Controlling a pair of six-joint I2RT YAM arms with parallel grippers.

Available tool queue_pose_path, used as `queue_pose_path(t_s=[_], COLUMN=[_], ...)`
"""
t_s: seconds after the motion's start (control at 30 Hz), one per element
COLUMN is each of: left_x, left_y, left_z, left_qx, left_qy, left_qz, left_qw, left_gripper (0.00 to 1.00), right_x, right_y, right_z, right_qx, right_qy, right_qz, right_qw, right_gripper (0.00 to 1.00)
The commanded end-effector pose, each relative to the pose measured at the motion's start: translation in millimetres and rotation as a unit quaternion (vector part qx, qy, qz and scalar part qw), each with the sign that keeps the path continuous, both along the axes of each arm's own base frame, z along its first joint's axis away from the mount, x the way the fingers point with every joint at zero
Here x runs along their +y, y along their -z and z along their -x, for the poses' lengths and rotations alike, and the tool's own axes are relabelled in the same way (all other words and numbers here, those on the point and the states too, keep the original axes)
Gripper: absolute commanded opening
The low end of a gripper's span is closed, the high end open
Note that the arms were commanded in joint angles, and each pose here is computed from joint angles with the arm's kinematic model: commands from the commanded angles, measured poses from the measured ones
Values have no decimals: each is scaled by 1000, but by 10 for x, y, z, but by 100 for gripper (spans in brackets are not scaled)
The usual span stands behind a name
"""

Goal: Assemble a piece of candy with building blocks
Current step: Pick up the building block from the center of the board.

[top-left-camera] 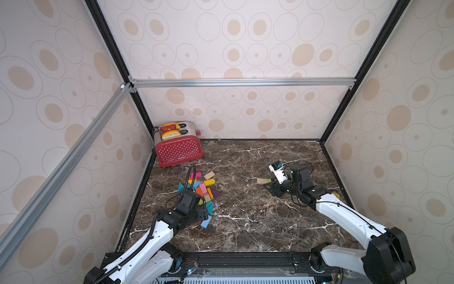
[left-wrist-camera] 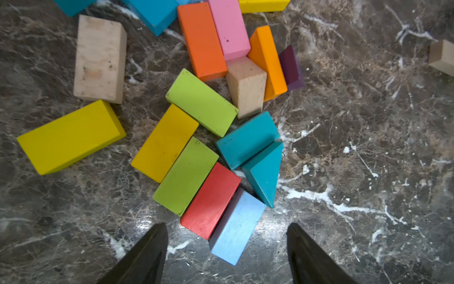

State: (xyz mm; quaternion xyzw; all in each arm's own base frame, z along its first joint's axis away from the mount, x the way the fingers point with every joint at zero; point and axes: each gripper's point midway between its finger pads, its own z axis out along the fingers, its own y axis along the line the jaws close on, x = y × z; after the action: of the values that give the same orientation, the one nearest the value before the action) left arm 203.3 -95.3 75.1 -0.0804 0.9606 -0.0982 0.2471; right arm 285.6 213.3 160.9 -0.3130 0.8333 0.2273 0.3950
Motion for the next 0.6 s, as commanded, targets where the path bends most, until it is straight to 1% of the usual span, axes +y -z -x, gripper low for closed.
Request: queue_pose_path(t_s=[0.0,0.07,0.17,0.23,0.4,0.57], left_x=[-61,-72,-122,-151,-214,-269], left_y=[-27,17,143,208,303,367], left_z=[-57,9,105,151,192,219], left_qx=[-18,-11,6,17,35,53], left_qy=[-4,9,27,36,57,75], left_qz=[-12,-35,-37,-38,-48,-52], left_qw=[1000,999,999,998,997,994], left_gripper=[75,74,72,68,65,62], right_x=[-18,-42,-176,-215,-255,-217], right_y=[20,92,199,250,266,352], right_z=[75,123,145,203,248,234], right_qx=[4,11,20,11,-4,16], right_qy=[17,25,66,66,69,63], right_qz=[-24,-28,-25,-27,-34,-26], right_qw=[1000,999,997,997,997,998], right_gripper=[59,58,58,58,58,58])
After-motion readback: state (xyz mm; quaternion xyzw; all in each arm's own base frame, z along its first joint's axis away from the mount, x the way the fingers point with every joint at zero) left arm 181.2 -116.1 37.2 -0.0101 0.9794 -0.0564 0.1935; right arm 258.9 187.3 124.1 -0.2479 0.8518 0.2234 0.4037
